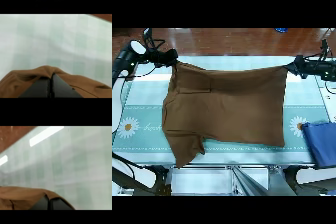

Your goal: Fold the shirts.

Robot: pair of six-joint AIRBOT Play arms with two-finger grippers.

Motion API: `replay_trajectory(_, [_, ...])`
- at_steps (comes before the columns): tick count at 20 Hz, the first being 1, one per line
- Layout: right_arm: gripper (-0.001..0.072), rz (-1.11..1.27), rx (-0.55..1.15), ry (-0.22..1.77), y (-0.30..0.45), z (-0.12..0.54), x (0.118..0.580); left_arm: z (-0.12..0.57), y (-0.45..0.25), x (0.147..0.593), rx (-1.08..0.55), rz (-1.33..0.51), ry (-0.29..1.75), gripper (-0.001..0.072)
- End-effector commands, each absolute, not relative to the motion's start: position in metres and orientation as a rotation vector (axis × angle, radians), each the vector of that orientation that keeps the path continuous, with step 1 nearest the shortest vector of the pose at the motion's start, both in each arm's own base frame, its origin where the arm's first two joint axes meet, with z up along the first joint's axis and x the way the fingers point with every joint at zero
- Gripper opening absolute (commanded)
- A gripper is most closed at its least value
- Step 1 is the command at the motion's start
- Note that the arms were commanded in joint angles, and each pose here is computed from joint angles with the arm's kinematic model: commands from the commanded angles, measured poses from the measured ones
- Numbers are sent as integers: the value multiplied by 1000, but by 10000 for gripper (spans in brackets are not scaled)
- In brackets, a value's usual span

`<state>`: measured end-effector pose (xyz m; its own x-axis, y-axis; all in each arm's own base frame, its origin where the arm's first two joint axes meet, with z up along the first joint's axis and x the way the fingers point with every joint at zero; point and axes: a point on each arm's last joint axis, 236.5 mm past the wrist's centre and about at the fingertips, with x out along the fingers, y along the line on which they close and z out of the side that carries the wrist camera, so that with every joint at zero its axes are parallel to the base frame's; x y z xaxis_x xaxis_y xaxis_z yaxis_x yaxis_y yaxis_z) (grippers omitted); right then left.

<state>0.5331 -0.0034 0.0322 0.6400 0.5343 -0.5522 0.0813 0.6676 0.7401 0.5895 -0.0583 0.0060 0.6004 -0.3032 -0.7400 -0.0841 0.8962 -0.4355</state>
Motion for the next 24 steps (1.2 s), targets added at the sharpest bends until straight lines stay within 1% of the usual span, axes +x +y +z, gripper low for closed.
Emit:
replay_trajectory(1, [97,311,937,790,-9,24,576,-12,-64,610,-486,-123,908,51])
replay_trajectory(2, [363,312,968,776,-9,28,580,-11,-63,610,-485,-124,907,211])
replay_trajectory(3, [411,313,972,756,-14,36,583,-4,-61,610,-482,-128,909,518])
replay_trajectory(4, [411,330,962,745,-20,48,581,7,-54,608,-472,-138,919,508])
replay_trajectory(6, [409,370,956,723,-43,82,567,36,-17,592,-435,-122,982,508])
replay_trajectory(7, [408,386,966,723,-58,98,553,48,4,576,-427,-111,1036,509])
replay_trajectory(8, [408,424,946,747,-68,112,530,57,22,553,-404,-120,1101,509])
replay_trajectory(9, [408,459,880,811,-73,114,502,64,37,525,-368,-144,1168,509])
replay_trajectory(10, [407,451,797,931,-80,103,467,69,50,501,-381,-136,1218,509])
replay_trajectory(11, [408,389,730,1038,-90,86,437,71,58,481,-406,-117,1245,509])
replay_trajectory(12, [408,306,708,1101,-98,69,416,68,61,458,-436,-97,1275,509])
replay_trajectory(14, [408,189,758,1118,-92,40,384,38,51,400,-477,-79,1374,509])
replay_trajectory(16, [408,138,811,1150,-64,3,344,-7,29,329,-476,-121,1528,509])
replay_trajectory(18, [407,120,842,1184,-34,-29,303,-43,15,272,-549,-99,1635,509])
replay_trajectory(20, [408,62,887,1150,-19,-45,283,-64,15,231,-622,-48,1687,509])
replay_trajectory(22, [407,52,895,1145,-10,-50,270,-74,19,213,-731,14,1673,509])
replay_trajectory(24, [408,58,899,1138,-6,-46,267,-77,15,217,-882,30,1612,508])
